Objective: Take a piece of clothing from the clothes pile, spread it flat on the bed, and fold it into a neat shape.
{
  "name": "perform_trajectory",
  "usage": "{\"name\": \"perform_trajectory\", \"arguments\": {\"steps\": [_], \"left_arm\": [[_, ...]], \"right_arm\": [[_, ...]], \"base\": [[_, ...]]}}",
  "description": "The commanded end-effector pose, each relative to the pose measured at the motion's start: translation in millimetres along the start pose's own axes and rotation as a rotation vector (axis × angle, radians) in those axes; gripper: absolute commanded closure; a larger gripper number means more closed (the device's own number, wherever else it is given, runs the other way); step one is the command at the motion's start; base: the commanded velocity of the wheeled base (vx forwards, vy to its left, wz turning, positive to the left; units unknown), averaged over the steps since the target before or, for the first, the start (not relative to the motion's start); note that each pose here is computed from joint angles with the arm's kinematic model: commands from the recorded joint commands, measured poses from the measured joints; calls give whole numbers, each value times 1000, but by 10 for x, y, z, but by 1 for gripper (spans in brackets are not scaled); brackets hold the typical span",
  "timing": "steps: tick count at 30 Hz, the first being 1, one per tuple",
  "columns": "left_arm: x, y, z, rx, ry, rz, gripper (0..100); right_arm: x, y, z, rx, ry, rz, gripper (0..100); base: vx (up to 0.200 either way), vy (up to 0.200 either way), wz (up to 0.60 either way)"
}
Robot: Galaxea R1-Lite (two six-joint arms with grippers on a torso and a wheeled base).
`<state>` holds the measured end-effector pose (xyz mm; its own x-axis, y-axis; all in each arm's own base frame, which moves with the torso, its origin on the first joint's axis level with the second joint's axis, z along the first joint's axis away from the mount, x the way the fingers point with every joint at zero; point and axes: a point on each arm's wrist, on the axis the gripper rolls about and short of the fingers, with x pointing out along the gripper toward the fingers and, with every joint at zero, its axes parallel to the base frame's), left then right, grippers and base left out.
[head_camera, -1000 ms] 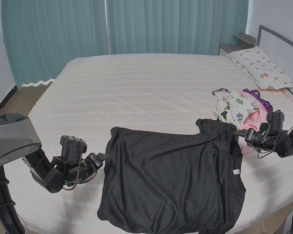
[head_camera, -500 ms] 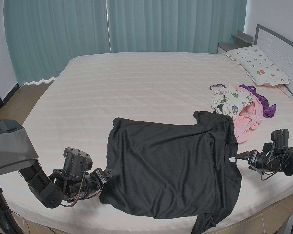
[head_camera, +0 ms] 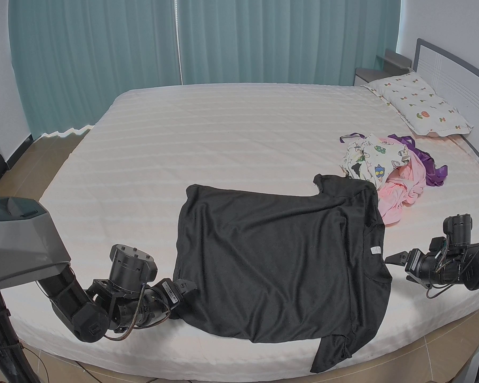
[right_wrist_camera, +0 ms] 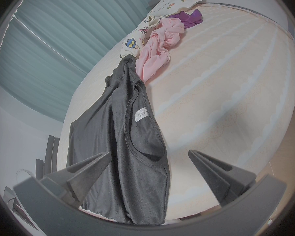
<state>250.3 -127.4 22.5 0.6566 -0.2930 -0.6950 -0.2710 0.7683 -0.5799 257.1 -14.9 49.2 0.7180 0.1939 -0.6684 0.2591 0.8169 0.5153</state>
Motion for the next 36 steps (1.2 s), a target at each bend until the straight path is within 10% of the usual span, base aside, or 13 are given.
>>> {"name": "perform_trajectory", "arguments": {"steps": [1,4,5,36], "left_arm": [[49,10,-26,4,11,10,0],[80,-9,-72,15,25,9,0],[96,-2,-88,19,31,14,100],[-342,226,-33,218,166,304,100]], "right_arm": [[5,-2,-2,1,2,0,0],[7,4,-6,-1,3,1,0],[7,4,-6,-1,3,1,0],[169,-101,-126,4,82,-42,0]], "base": [[0,0,0],[0,0,0],[0,0,0],[0,0,0]]}}
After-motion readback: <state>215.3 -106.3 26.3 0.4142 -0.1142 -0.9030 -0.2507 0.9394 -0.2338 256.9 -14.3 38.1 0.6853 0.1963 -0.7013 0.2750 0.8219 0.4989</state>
